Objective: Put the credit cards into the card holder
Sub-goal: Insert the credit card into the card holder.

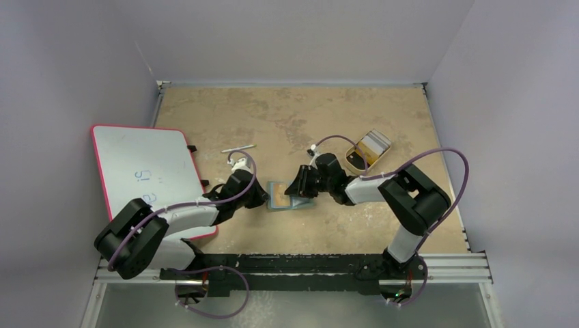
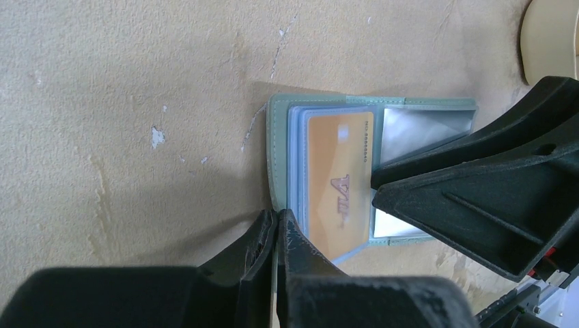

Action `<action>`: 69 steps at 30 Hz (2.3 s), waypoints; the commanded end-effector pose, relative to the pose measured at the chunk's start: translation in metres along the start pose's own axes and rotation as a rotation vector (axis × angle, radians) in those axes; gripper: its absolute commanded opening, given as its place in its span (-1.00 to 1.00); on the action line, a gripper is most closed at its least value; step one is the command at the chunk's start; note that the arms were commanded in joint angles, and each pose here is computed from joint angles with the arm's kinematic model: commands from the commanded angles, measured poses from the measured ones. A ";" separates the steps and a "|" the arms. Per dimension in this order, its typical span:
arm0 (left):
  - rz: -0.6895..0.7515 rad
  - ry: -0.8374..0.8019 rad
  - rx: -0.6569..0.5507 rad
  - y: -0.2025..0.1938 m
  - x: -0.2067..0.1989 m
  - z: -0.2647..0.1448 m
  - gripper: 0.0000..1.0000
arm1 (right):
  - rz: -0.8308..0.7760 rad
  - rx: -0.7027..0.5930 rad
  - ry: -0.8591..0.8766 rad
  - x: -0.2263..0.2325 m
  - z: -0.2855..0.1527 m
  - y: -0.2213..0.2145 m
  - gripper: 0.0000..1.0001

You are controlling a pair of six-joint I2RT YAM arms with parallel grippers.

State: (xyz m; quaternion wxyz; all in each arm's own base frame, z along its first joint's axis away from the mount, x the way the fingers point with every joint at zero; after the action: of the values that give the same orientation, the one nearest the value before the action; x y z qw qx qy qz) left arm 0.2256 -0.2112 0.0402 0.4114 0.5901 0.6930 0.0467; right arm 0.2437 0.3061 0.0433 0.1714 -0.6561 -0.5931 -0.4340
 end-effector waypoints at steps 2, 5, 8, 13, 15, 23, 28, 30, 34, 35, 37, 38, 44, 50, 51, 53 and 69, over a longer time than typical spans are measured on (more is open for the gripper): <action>-0.011 -0.034 -0.018 0.005 -0.007 -0.003 -1.00 | -0.024 -0.029 0.042 0.020 0.000 0.011 -0.41; -0.013 -0.034 -0.016 0.005 -0.008 -0.003 -1.00 | -0.026 -0.029 0.036 0.020 -0.002 0.010 -0.40; -0.004 -0.004 -0.026 0.011 -0.007 -0.007 -0.94 | -0.045 -0.029 -0.011 0.014 -0.007 0.010 -0.36; -0.024 -0.022 -0.053 0.021 -0.015 -0.018 -0.72 | -0.075 -0.090 -0.095 0.004 -0.020 0.017 -0.37; -0.040 -0.038 -0.063 0.026 -0.021 -0.023 -0.63 | -0.088 -0.095 -0.109 0.002 -0.021 0.018 -0.40; -0.074 -0.150 -0.093 0.044 -0.052 -0.031 -0.42 | -0.082 -0.123 -0.097 -0.011 -0.010 0.016 -0.61; -0.075 -0.158 -0.055 0.034 -0.051 -0.013 -0.38 | -0.055 -0.105 -0.083 -0.020 -0.006 0.006 -0.62; -0.071 -0.152 -0.040 0.030 -0.049 -0.005 -0.36 | -0.052 -0.106 -0.092 -0.024 -0.007 0.005 -0.62; -0.066 -0.179 -0.023 0.026 -0.052 0.001 -0.35 | -0.051 -0.106 -0.085 -0.025 -0.008 0.002 -0.64; -0.066 -0.185 -0.025 0.026 -0.053 0.001 -0.35 | -0.053 -0.105 -0.086 -0.025 -0.008 0.002 -0.64; -0.071 -0.176 -0.022 0.026 -0.052 0.002 -0.35 | -0.055 -0.105 -0.085 -0.025 -0.008 0.002 -0.65; -0.072 -0.170 -0.024 0.027 -0.052 0.001 -0.35 | -0.055 -0.105 -0.085 -0.025 -0.009 0.002 -0.65; -0.091 -0.184 -0.047 0.041 -0.064 -0.015 -0.34 | -0.047 -0.106 -0.080 -0.025 -0.011 0.000 -0.68; -0.136 -0.296 -0.065 0.058 -0.093 -0.029 -0.32 | -0.044 -0.102 -0.078 -0.025 -0.012 -0.001 -0.68; -0.134 -0.286 -0.063 0.056 -0.091 -0.026 -0.32 | -0.044 -0.101 -0.081 -0.026 -0.012 -0.001 -0.68; -0.121 -0.265 -0.063 0.053 -0.086 -0.019 -0.32 | -0.045 -0.101 -0.082 -0.025 -0.012 -0.001 -0.68; -0.080 -0.173 -0.050 0.036 -0.058 0.003 -0.29 | -0.049 -0.099 -0.086 -0.023 -0.015 0.000 -0.68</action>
State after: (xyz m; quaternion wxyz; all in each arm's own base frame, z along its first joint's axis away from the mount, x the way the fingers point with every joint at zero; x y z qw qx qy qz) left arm 0.2455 -0.2501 0.0775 0.4575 0.5601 0.6905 -0.0178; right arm 0.2425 0.2831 0.0319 0.1082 -0.6679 -0.5899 -0.4408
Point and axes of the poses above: each gripper's point midway between its finger pads, its own z axis out along the fingers, its own x axis along the line the jaws close on, y = z × x, the point moved 2 cm from there along -z, back along the fingers, and after that the axes turned 5 degrees about z, right-handed, at the moved point
